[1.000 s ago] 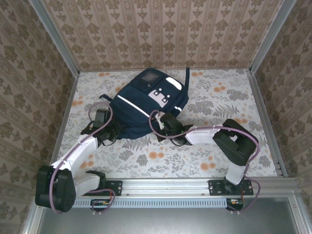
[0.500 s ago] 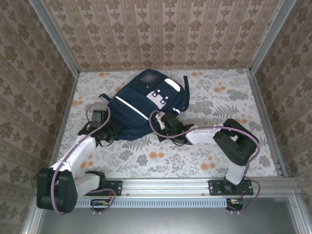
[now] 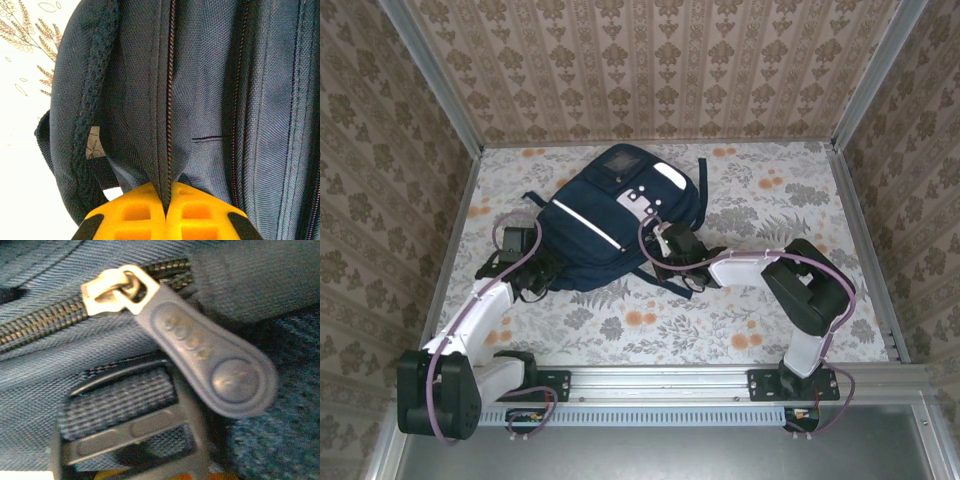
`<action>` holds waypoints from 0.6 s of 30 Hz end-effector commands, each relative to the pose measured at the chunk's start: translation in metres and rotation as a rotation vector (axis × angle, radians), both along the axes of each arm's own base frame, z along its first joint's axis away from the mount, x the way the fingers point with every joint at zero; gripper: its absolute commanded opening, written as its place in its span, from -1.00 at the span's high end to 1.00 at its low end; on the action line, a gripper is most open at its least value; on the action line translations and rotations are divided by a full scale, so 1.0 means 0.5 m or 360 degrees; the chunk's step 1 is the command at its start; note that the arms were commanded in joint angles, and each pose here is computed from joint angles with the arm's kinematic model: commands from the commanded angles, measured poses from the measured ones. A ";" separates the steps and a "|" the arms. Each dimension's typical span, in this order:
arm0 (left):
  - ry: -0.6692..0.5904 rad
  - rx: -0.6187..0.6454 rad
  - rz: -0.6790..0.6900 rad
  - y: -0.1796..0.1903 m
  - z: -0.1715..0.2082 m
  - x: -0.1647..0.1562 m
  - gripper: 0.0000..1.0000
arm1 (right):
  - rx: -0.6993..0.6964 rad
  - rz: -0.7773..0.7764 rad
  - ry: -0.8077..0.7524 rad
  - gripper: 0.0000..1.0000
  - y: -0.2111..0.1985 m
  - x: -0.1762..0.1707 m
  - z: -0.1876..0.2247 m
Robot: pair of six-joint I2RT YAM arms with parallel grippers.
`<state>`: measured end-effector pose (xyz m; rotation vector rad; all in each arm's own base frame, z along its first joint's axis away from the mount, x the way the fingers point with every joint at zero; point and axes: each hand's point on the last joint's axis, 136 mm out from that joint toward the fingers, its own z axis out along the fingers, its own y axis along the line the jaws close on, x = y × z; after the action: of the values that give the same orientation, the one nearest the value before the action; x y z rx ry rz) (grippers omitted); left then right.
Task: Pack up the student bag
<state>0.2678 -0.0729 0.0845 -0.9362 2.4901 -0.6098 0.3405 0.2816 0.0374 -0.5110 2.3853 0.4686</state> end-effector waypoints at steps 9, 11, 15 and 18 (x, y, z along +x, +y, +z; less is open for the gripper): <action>-0.0002 0.0107 0.0060 0.037 0.003 -0.007 1.00 | -0.0070 -0.0316 0.0025 1.00 -0.102 0.052 0.014; 0.0001 0.0104 0.0060 0.036 0.001 -0.007 1.00 | -0.0093 -0.0359 0.0031 1.00 -0.117 0.053 0.011; -0.0051 0.0045 -0.0006 0.009 0.007 0.003 1.00 | -0.0061 -0.0401 0.0048 1.00 -0.127 0.056 0.021; -0.0170 0.0027 -0.0236 -0.058 0.047 0.015 0.26 | -0.0055 -0.0413 0.0041 0.97 -0.133 0.054 0.034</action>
<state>0.2654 -0.0911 0.0884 -0.8426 2.5188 -0.6702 0.3513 0.2590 0.0450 -0.3795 2.4338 0.4800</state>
